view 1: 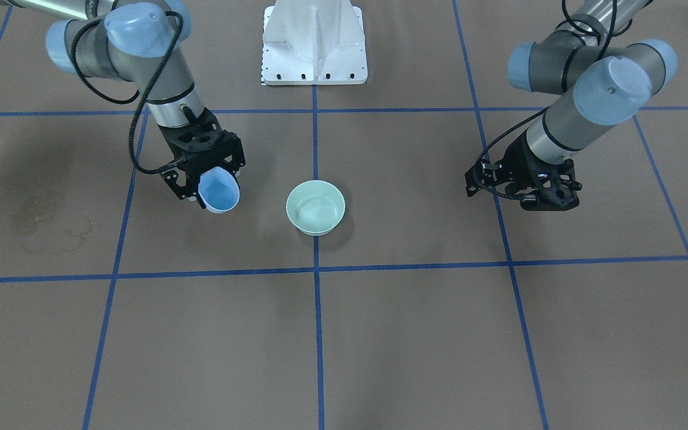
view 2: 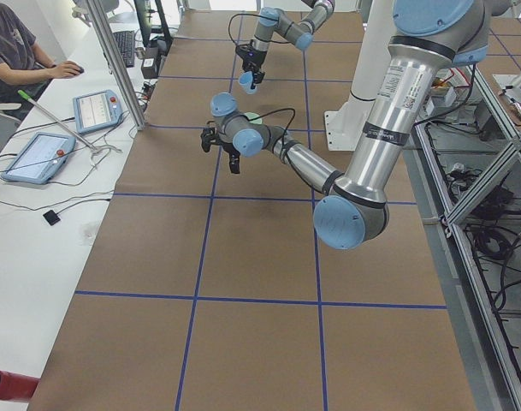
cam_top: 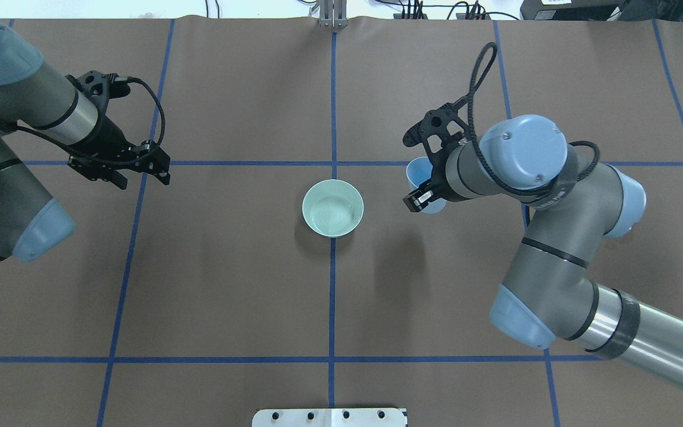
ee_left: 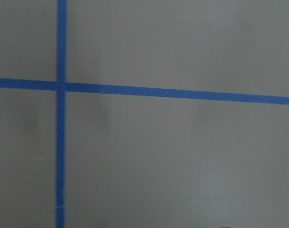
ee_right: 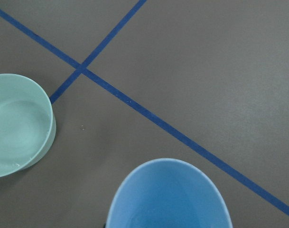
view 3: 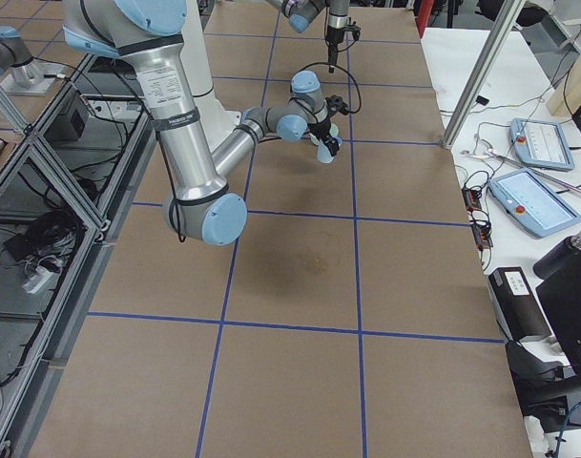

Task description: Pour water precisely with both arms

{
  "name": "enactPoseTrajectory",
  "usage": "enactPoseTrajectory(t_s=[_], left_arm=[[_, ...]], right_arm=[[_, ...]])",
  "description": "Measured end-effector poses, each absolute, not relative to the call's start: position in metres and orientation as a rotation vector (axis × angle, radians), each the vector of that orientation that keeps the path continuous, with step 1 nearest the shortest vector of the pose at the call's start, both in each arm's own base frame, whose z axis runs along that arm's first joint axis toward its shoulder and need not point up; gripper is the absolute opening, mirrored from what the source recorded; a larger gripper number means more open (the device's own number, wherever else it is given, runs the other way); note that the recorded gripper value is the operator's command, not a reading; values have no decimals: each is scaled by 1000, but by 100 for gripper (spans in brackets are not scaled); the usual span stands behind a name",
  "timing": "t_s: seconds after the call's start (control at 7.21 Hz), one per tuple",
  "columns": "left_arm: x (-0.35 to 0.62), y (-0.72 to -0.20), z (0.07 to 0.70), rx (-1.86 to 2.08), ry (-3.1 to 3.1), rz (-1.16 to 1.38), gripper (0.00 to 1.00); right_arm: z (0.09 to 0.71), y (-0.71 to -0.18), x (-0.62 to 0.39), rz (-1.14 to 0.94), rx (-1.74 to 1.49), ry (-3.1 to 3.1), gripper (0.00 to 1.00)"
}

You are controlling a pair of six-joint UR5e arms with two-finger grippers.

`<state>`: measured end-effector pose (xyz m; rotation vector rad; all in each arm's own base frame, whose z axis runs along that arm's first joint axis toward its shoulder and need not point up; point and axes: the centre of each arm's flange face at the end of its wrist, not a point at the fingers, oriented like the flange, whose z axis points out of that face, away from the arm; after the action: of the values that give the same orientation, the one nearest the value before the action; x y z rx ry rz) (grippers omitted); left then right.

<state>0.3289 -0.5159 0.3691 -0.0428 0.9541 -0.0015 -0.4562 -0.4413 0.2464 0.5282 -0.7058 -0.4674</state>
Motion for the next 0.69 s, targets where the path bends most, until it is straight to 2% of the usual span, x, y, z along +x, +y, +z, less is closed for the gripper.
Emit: enactPoseTrajectory(t_s=[0.42, 0.69], left_arm=[[318, -514, 384, -42, 941, 2, 87], [313, -515, 389, -42, 937, -6, 87]], right_arm=[[203, -410, -504, -534, 527, -550, 0], [184, -409, -530, -622, 554, -513, 0]])
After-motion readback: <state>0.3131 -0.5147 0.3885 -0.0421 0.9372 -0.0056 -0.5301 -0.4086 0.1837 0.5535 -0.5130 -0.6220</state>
